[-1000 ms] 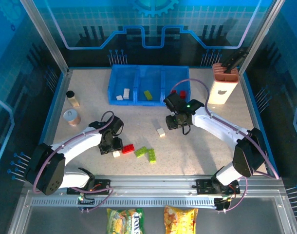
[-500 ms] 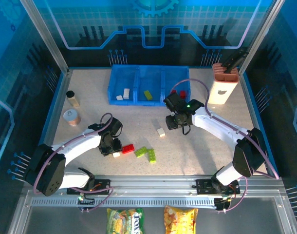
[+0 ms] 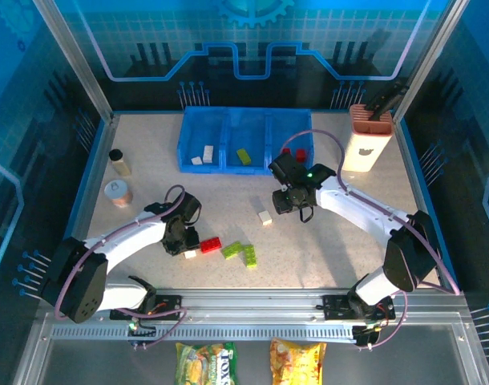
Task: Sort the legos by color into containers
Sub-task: Pick up the lego from the bottom-left of the table, then place the lego in the container.
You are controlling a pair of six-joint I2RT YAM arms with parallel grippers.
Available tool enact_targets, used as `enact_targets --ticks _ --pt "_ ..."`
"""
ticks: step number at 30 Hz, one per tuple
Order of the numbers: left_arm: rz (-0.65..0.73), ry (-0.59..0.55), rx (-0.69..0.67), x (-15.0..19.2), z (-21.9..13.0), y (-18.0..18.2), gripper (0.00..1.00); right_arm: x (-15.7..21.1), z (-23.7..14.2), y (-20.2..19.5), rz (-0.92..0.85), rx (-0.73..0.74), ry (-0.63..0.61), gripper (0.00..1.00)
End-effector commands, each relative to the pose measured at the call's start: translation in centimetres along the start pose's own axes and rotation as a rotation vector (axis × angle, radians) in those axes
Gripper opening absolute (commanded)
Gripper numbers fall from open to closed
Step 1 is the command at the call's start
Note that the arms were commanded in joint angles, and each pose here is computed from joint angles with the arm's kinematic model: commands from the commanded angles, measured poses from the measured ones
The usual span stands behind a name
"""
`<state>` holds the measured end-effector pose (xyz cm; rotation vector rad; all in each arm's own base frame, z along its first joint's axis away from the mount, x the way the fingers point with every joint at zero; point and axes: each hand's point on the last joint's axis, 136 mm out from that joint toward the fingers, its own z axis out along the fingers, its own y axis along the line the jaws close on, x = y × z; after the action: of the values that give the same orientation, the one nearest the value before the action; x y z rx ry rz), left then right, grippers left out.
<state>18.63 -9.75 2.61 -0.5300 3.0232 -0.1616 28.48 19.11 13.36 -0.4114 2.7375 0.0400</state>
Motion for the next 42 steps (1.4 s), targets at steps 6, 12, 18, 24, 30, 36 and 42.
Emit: enact_targets --ticks 6,12,18,24,30,36,42 --pt "0.054 -0.076 0.036 -3.3 -3.3 -1.7 0.35 0.2 -1.6 -0.3 0.008 0.014 -0.026 0.46" --pt "0.094 -0.149 0.064 -7.6 -5.8 -3.6 0.35 0.4 -1.7 -0.5 0.015 0.019 -0.028 0.46" --pt "0.147 -0.238 0.088 -12.8 -8.7 -5.5 0.35 0.4 -1.8 -0.5 0.026 0.016 -0.032 0.46" --pt "0.195 -0.326 0.093 -18.4 -11.1 -7.4 0.34 0.5 -2.2 -0.9 0.028 0.027 -0.04 0.46" --pt "0.225 -0.396 0.108 -23.4 -12.6 -9.2 0.34 0.8 -2.3 -1.1 0.03 0.036 -0.033 0.46" --pt "0.262 -0.454 0.089 -27.4 -12.9 -10.5 0.34 1.2 -2.5 -1.8 0.038 0.069 -0.029 0.46" --pt "0.26 -0.462 0.056 -31.0 -12.0 -10.4 0.34 1.9 -2.7 -2.5 0.053 0.08 -0.026 0.46"
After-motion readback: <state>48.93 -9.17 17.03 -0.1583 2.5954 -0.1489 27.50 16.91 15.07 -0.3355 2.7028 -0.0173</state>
